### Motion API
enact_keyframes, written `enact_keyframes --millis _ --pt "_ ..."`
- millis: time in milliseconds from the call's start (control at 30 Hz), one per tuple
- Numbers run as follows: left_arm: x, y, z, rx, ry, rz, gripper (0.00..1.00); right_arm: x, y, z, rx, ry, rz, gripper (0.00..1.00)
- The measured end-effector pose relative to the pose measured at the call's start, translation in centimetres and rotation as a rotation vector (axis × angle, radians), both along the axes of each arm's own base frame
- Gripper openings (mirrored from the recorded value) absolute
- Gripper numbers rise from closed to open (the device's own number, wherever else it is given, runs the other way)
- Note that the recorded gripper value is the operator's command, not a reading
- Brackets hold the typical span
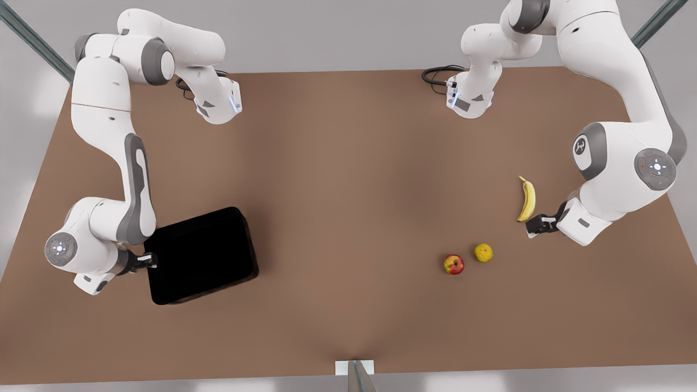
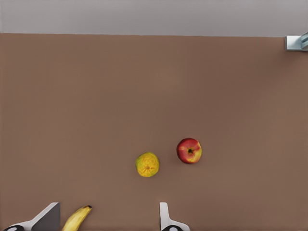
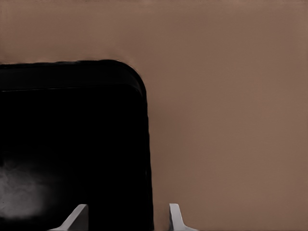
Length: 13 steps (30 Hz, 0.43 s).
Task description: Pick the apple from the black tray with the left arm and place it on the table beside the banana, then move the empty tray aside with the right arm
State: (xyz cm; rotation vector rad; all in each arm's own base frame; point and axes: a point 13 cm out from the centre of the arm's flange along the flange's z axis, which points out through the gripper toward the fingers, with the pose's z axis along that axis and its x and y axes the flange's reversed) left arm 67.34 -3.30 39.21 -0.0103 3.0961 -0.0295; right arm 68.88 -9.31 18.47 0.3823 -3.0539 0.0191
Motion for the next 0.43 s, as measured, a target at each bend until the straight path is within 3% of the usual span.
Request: enact_keyframes --millis 133,233,433 --pt "0.0 0.0 0.0 0.000 -0.001 0.000 1.00 0.3 2.6 10.2 0.042 -0.097 0.034 1.00" --pt "0.0 0.0 0.0 0.000 -0.001 -0.001 1.00 -2.2 8.5 20.2 0.077 -0.140 0.114 1.00" --pt "0.0 0.1 0.0 0.010 -0.002 -0.004 1.00 -7.2 14.5 23.8 0.063 -0.042 0.182 1.00"
